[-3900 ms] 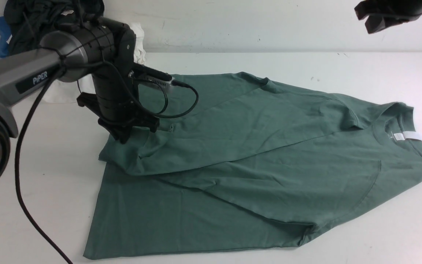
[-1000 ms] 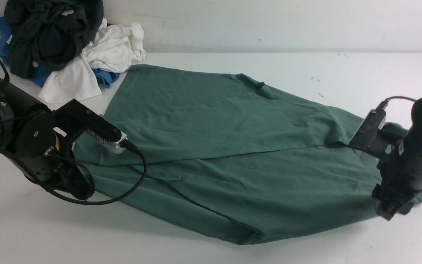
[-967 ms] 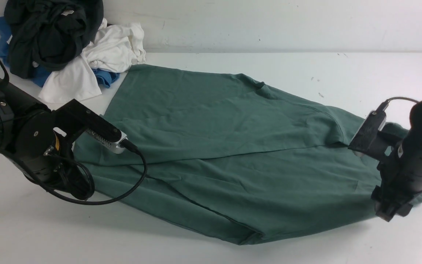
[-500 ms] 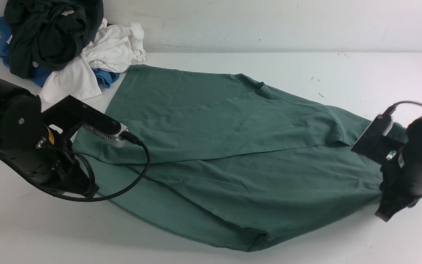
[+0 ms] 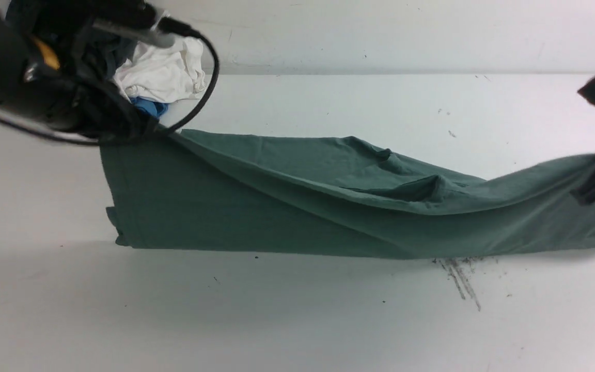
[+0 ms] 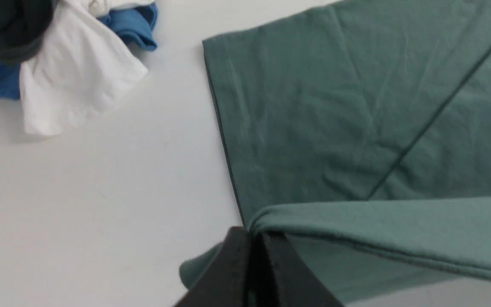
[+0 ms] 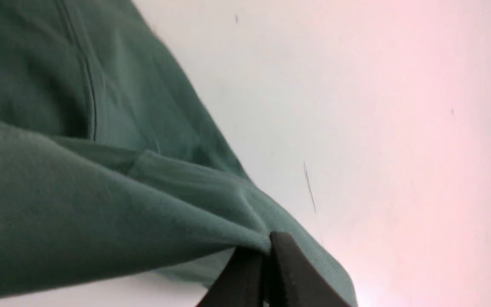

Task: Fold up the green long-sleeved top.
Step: Use both arms to drag the lower edge of the fabric forward and fold it over the upper edge

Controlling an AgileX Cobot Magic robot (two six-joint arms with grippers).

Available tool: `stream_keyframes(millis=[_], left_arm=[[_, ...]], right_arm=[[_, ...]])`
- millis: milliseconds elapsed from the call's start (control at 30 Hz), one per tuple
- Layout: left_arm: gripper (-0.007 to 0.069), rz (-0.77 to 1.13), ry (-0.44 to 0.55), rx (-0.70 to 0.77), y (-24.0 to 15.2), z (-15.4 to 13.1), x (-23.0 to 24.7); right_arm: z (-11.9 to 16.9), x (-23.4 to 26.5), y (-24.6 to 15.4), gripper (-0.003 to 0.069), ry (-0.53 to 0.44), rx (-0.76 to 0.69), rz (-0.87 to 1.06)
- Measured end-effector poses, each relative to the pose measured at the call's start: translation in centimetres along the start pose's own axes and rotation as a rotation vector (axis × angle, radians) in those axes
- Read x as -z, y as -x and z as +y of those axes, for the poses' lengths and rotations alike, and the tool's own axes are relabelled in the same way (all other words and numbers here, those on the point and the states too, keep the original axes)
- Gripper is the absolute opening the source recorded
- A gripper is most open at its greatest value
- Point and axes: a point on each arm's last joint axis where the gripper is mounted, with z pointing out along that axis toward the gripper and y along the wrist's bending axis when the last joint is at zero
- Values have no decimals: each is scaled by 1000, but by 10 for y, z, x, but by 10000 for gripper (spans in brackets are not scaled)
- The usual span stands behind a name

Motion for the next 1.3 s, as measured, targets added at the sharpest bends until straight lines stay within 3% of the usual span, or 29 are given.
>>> stream_keyframes(millis=[233,300,533,700,1100,1300], left_arm=[[1,145,56,-50,45,7,-117],[1,235,62,-41,43,10,-159],[1,416,80,18,38,24,-238],[1,339,66,51,52,26,-246],[1,138,65,160,78,32,-236],[39,58,91,377,62,51,-275]], right_arm=[[6,-78,21,-1,61,22,91],[4,-96,22,-1,74,-3,136],[-6,-127,25,-1,106,-101,185],[-21,-133,25,-1,146,-246,188],[-26,-136,32,-1,232,-370,152],[-31,-177,19,1,306,-673,186]])
